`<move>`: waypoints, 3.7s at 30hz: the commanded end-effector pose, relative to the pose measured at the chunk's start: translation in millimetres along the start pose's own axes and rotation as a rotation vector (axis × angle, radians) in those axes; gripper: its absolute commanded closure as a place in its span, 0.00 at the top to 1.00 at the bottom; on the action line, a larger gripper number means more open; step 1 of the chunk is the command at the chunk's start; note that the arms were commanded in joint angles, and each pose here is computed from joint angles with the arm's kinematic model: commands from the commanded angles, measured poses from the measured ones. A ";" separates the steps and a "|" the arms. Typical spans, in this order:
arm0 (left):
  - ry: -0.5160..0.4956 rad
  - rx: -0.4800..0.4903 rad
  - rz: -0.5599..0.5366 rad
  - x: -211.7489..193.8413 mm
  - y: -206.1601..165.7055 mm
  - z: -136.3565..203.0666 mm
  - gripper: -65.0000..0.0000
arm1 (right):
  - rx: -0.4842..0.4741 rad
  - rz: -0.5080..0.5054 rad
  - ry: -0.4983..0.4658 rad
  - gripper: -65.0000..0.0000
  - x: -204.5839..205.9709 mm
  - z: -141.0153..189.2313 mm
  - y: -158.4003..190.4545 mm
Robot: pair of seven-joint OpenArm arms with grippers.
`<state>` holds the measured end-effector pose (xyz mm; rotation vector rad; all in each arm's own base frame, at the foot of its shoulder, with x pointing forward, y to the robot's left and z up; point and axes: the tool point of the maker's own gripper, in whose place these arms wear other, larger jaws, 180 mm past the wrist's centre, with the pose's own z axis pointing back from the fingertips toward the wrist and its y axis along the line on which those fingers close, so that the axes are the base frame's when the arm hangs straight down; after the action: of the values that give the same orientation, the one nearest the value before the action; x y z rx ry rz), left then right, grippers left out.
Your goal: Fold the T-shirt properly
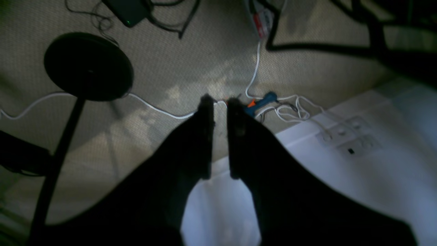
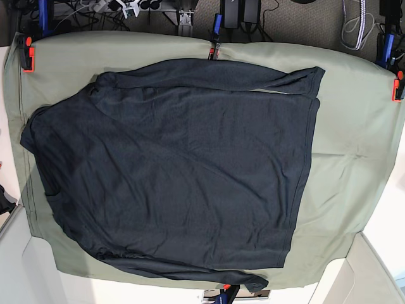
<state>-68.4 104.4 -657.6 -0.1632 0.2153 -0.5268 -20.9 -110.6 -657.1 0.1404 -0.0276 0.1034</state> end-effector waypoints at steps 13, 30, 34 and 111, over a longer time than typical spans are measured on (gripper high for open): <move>-0.116 0.037 0.050 -33.7 22.3 16.0 0.11 | 0.119 0.027 -0.078 0.00 -34.4 33.6 -6.7; -0.644 -0.139 0.244 -10.7 37.3 158.8 0.27 | 0.200 0.095 -0.434 0.00 2.7 168.0 -7.3; -0.718 -0.103 0.313 -15.6 55.8 192.4 0.29 | 0.228 0.143 -0.569 0.00 36.2 217.2 7.4; -0.981 -0.005 0.137 86.4 186.6 330.2 0.65 | 0.168 -0.272 -0.892 0.69 253.0 255.2 -12.9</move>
<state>170.1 250.3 -399.1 -0.3873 -0.7029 -0.2451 220.8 -133.0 -407.0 0.3431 -0.8487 -0.2483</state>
